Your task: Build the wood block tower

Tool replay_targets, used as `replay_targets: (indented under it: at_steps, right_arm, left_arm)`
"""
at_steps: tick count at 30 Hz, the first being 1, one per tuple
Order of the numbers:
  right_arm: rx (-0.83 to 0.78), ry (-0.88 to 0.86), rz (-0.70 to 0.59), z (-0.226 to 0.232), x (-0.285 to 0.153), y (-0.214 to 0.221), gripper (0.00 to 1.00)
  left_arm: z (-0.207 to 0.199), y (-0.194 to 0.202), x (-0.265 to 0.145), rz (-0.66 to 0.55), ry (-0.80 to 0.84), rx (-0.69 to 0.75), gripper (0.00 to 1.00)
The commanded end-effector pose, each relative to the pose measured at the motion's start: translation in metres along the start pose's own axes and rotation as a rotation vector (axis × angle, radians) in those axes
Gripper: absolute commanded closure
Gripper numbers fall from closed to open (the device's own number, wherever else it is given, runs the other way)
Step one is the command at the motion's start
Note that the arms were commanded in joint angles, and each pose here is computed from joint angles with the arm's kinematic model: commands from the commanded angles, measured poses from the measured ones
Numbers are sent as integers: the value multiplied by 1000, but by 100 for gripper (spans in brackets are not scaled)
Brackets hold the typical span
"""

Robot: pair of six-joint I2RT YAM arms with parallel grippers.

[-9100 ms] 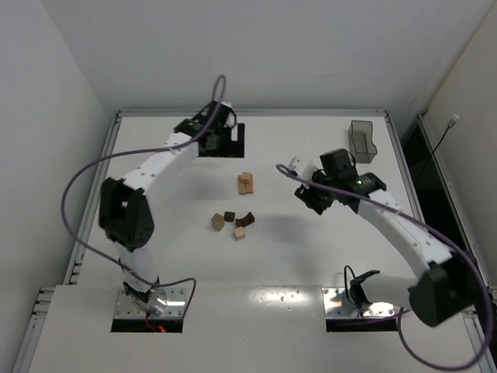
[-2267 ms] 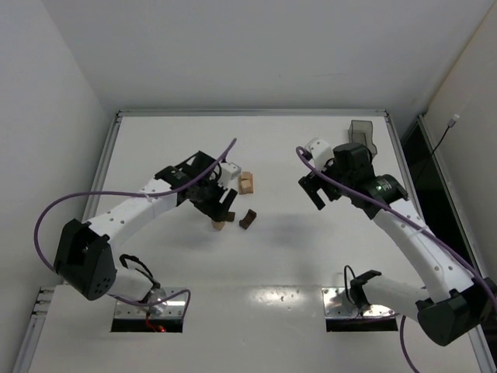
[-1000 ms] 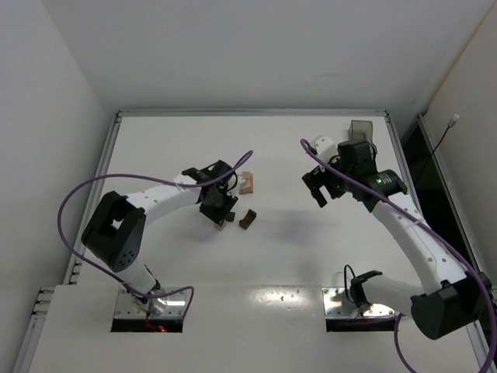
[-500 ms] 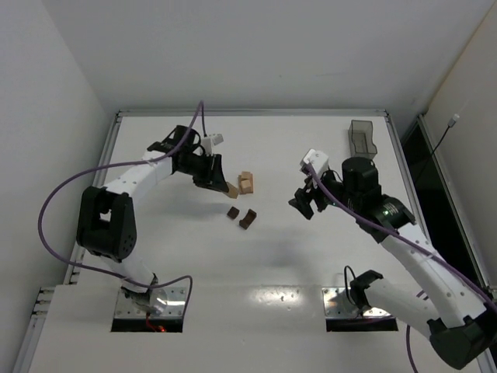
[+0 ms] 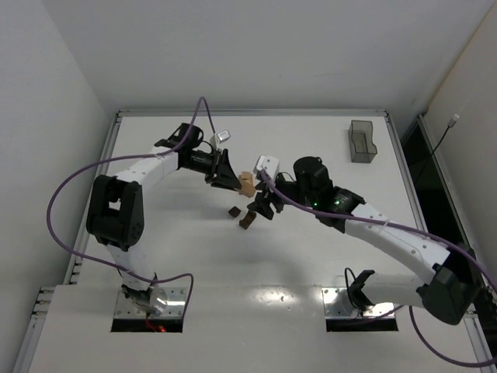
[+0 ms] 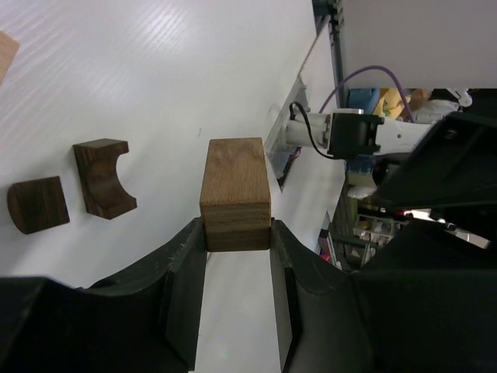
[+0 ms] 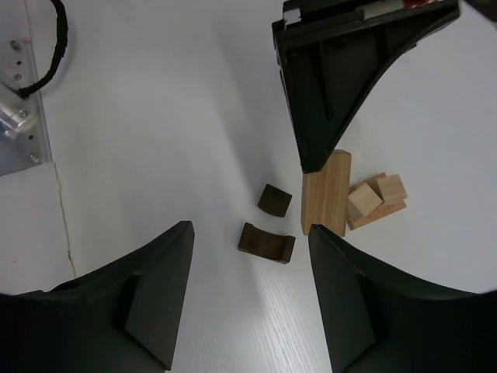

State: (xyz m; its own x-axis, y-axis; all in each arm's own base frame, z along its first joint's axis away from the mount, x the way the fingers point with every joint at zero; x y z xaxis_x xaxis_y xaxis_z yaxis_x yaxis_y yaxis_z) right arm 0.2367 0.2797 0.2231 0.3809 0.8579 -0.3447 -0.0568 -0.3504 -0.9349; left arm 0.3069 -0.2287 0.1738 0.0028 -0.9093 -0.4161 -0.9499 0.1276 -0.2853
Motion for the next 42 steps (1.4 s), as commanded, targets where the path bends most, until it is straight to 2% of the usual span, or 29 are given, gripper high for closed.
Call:
replay_targets:
  at_steps: [1, 9, 14, 42]
  right_arm:
    - [-77, -23, -84, -1, 14, -22, 43]
    - [-101, -48, -32, -14, 43, -22, 50]
    - [-93, -24, -4, -23, 55, -17, 50]
    - [-166, 13, 116, -32, 61, 23, 52]
  left_arm:
    - [-36, -7, -12, -24, 94, 88, 100]
    - [-50, 3, -20, -26, 114, 104, 100]
    - [-51, 8, -20, -21, 121, 108, 100]
    - [-63, 14, -25, -24, 161, 118, 100]
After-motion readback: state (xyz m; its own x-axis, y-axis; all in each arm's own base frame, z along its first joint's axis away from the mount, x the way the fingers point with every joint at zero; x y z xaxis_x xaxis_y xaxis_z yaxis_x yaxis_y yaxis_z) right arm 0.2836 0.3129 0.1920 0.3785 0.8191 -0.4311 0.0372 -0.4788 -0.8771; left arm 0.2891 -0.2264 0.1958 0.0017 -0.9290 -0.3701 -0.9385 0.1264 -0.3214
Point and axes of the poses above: each gripper's point midway between its finger pads, its own x axis out along the fingers, its own z axis along the line the jaws close on, y = z × x, the point moved 2 cm from there along -x, back along the fingers
